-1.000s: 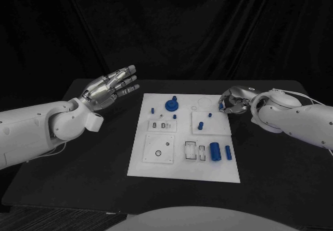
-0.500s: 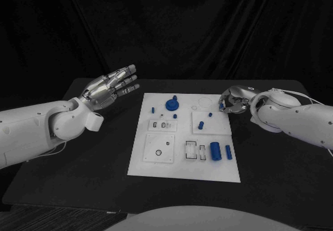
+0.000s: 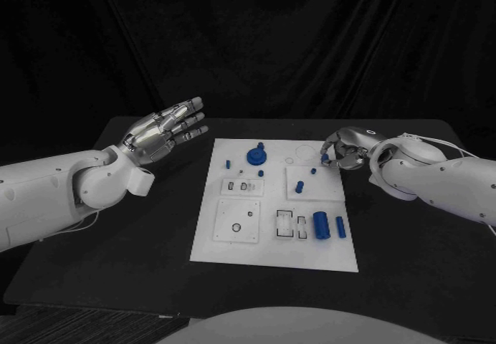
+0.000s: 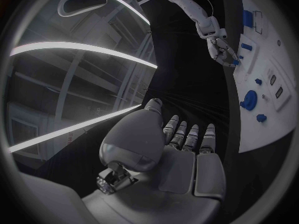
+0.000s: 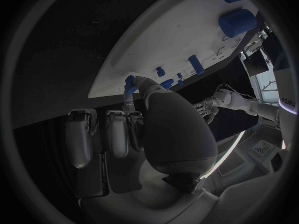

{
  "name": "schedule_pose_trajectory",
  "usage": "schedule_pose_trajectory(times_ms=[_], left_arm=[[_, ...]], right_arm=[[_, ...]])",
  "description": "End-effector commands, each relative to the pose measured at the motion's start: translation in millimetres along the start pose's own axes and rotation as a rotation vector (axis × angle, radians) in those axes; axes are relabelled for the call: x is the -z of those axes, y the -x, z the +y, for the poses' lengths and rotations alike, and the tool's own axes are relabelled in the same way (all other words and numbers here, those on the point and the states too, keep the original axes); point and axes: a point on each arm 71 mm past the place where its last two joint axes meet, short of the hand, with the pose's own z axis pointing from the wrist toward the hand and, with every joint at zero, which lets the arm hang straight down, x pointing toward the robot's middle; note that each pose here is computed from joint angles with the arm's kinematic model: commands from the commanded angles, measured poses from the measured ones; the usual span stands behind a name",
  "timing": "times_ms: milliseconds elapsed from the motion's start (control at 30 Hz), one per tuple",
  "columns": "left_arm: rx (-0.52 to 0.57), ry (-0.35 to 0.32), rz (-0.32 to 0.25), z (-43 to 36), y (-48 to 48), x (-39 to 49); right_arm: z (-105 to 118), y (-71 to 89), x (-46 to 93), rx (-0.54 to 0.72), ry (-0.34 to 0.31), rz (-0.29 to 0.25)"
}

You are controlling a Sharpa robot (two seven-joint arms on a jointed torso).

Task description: Assemble the parts on the task board

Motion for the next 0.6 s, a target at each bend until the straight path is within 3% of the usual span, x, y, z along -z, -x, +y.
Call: schedule_pose_trajectory(times_ms=[33,300,600], left_arm=[[0.009,-0.007,0.014,0.0,-1.4,-0.2],[0.008,-0.004,0.013,0.1,-0.9,0.2],[0.008,0.000,0.015,1.0,-1.3,-1.4]], right_arm=[[4,7.1,-0.3,0.007,0.014,-0.058],[28,17.1,-5.1,0.003,0.063,-0.069],[86,30.4,-11.0,0.020,0.181,-0.052]])
